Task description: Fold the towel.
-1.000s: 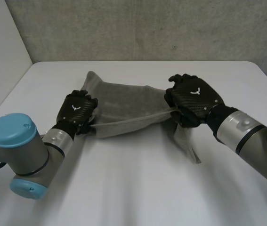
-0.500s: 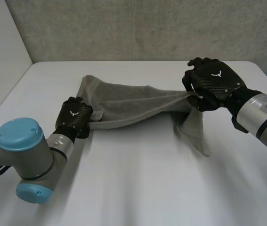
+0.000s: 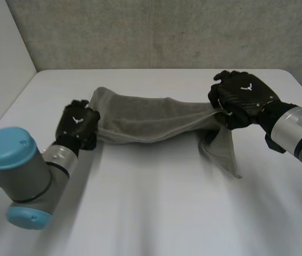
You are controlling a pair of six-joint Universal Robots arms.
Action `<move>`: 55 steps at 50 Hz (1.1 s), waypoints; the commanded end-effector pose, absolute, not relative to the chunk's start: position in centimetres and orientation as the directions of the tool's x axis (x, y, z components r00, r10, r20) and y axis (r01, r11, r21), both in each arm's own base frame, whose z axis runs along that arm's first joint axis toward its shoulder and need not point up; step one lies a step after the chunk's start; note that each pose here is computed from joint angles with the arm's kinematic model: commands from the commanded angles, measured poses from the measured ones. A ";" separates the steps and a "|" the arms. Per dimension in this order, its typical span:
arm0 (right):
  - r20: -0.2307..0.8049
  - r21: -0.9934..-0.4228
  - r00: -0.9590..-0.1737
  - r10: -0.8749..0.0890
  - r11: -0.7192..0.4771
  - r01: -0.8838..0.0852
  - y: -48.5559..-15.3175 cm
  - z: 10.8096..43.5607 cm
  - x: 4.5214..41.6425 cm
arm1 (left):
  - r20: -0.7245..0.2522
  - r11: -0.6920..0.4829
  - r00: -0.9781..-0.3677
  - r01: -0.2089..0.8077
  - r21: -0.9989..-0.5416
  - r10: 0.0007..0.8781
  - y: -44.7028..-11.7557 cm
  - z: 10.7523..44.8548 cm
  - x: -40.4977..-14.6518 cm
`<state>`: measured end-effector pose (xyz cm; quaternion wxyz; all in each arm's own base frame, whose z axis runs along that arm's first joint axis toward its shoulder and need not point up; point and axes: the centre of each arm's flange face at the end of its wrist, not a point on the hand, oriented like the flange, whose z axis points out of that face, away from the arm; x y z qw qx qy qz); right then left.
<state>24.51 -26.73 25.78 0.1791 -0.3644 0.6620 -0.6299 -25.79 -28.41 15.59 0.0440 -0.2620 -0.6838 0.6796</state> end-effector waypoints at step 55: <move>0.078 -0.970 -0.737 -0.671 0.120 -0.212 -21.1 19.4 29.3 | -0.274 0.026 -0.866 0.313 -0.950 0.419 -27.6 19.1 -22.9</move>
